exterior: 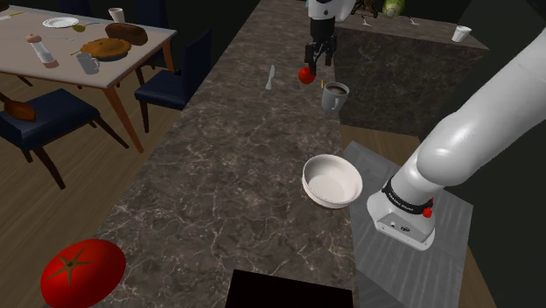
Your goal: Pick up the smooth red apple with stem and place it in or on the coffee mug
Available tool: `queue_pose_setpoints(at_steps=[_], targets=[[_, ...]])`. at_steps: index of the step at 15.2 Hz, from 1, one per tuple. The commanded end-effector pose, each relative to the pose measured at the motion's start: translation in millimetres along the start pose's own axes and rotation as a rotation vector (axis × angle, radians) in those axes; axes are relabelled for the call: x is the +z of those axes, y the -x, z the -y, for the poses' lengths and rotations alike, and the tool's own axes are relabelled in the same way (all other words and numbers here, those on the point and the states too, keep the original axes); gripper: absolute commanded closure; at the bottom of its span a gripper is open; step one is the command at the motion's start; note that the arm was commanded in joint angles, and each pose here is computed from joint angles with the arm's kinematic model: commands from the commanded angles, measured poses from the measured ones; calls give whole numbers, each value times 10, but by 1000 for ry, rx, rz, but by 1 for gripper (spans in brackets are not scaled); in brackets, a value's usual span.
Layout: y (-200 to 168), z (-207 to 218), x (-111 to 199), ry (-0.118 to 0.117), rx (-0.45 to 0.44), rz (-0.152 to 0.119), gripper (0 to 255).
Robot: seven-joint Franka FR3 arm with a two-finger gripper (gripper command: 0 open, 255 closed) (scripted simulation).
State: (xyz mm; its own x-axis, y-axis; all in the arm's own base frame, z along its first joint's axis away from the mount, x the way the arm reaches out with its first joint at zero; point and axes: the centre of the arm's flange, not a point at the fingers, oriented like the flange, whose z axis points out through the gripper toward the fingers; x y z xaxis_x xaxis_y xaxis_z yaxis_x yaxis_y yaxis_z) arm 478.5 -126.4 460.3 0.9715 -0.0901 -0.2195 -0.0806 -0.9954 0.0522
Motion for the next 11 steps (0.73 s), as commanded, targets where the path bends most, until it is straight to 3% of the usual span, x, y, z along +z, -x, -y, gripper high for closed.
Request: queue_pose_setpoints(at_steps=[1,11], targets=[[-215,-155,85,12,4,10,0],[-1213,-931,462,70,25,56,0]])
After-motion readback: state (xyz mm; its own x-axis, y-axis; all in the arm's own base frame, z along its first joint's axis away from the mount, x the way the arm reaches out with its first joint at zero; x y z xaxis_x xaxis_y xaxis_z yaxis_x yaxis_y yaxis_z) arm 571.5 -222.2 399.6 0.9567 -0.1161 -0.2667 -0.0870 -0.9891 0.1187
